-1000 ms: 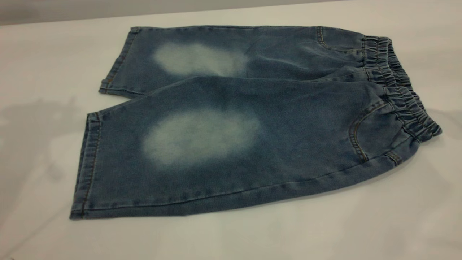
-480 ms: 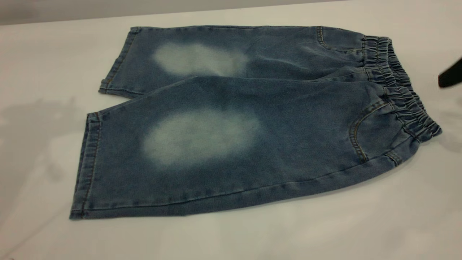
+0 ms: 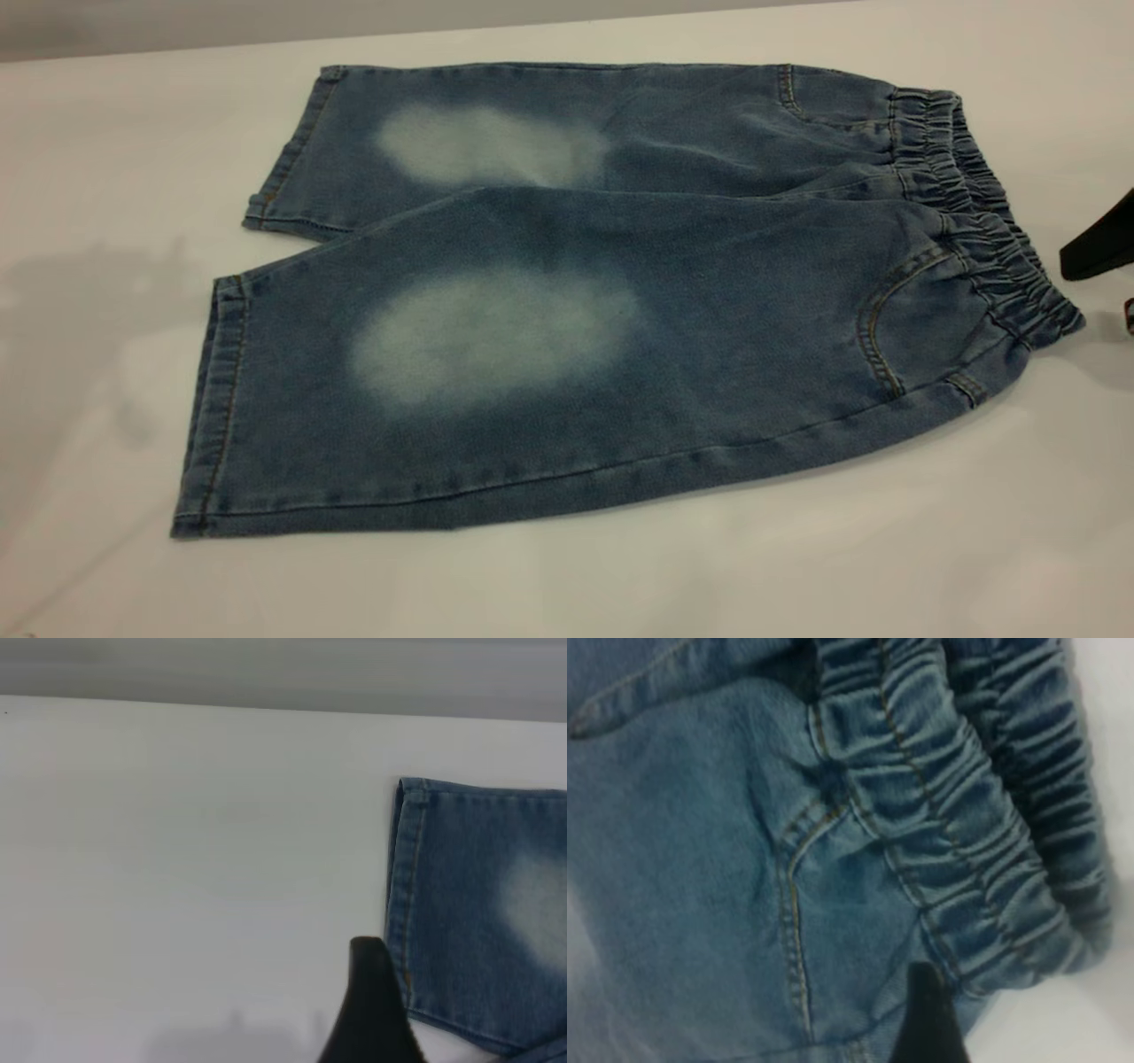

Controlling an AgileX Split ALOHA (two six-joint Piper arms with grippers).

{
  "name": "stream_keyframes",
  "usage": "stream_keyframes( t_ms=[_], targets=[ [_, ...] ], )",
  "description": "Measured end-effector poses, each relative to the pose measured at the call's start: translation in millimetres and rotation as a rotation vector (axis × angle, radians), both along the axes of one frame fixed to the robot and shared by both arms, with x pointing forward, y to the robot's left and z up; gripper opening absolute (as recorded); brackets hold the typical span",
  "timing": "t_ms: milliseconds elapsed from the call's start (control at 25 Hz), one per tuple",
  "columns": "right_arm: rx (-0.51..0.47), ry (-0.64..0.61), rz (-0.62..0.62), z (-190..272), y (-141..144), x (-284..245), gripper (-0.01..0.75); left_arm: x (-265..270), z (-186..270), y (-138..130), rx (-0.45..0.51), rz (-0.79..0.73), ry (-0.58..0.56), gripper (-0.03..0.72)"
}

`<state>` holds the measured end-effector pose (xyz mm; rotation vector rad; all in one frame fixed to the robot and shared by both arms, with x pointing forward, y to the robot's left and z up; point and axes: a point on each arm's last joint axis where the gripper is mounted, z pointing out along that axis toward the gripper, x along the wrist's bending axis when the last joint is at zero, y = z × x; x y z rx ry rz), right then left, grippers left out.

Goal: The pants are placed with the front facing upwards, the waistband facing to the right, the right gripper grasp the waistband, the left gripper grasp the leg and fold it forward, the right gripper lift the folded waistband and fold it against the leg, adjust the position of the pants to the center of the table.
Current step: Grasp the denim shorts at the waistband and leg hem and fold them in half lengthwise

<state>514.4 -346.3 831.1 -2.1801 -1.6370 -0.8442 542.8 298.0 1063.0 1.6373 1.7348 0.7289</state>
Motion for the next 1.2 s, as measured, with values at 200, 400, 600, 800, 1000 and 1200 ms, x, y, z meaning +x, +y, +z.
stream_keyframes(
  t_ms=[200, 400, 600, 800, 1000, 1200],
  targets=[
    [0.032, -0.002, 0.008, -8.9, 2.4, -0.3, 0.444, 0.0, 0.0, 0.0, -0.001, 0.0, 0.0, 0.464],
    [0.044, -0.003, 0.007, -17.8, 3.1, -0.1, 0.444, 0.0, 0.0, -0.1, -0.002, 0.001, 0.0, 0.464],
    [0.091, -0.01, 0.012, -26.5, 6.7, -0.8, 0.442, 0.0, 0.0, -0.1, -0.003, 0.001, 0.0, 0.464],
    [0.126, -0.052, 0.009, -29.9, 9.1, 1.5, 0.442, 0.0, 0.0, -0.1, -0.003, 0.001, 0.0, 0.464],
    [0.184, -0.094, 0.002, -37.1, 12.9, 2.8, 0.439, 0.0, 0.0, -0.1, -0.003, 0.001, 0.0, 0.464],
    [0.225, -0.098, -0.029, -39.9, 14.7, 3.8, 0.439, 0.0, 0.0, -0.1, -0.002, 0.001, 0.0, 0.464]
  ],
)
